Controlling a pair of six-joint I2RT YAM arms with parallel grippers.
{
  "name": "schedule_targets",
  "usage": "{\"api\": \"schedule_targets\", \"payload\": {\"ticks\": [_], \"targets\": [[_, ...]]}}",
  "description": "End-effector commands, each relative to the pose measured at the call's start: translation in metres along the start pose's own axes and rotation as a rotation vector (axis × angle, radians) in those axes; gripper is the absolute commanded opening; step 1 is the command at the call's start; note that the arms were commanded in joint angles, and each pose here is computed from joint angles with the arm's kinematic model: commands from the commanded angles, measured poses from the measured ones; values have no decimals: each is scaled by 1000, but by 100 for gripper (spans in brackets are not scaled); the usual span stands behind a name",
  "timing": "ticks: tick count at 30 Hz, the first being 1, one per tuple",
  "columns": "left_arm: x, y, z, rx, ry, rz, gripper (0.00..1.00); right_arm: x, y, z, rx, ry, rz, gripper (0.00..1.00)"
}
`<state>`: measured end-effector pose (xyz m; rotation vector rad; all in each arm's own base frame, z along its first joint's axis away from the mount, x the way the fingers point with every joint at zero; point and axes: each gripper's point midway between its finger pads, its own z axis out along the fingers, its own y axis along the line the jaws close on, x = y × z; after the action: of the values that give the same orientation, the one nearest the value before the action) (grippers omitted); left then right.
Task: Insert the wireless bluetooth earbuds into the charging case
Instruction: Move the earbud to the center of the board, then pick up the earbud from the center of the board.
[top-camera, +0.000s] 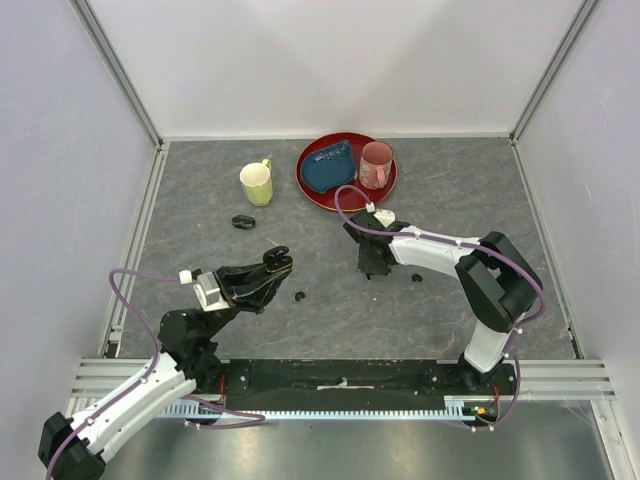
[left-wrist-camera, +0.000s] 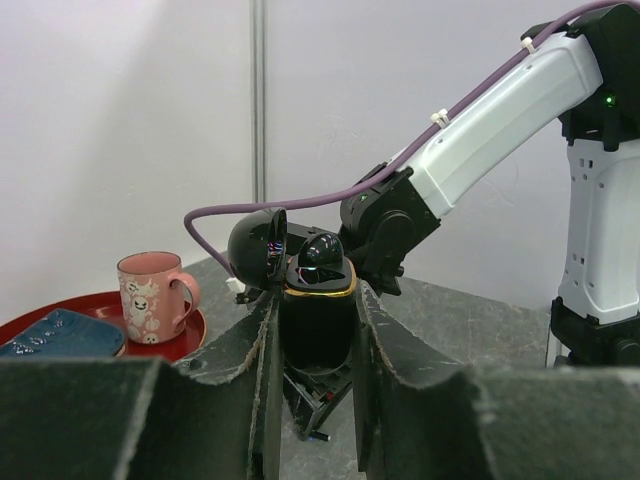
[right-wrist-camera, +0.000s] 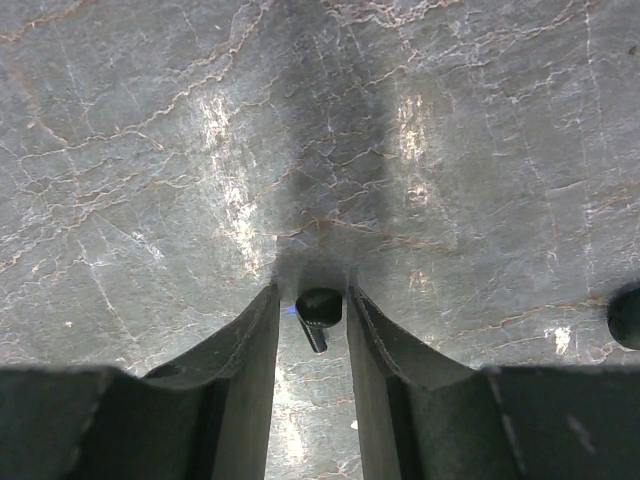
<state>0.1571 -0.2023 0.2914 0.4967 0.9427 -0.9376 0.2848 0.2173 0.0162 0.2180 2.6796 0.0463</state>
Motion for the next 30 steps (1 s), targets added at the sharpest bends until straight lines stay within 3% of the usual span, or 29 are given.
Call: {"api": "schedule_targets", "payload": {"ticks": [1, 6, 20, 24, 29, 30], "targets": [[-12, 2, 3, -8, -35, 33, 2, 4, -2, 9, 20, 13, -8, 40], [-12, 2, 4, -10, -34, 34, 2, 9, -4, 11, 28, 26, 17, 38], [-13, 2, 4, -7, -31, 25, 2, 13, -10, 12, 60, 31, 61, 20], [-13, 2, 4, -8, -29, 22, 2, -8, 1, -8, -20, -61, 87, 10], [-13, 3, 6, -18, -30, 8, 2, -34, 13, -47, -165, -223, 159, 9], [-13, 4, 6, -21, -29, 7, 2, -50, 23, -67, -247, -295, 195, 5]]}}
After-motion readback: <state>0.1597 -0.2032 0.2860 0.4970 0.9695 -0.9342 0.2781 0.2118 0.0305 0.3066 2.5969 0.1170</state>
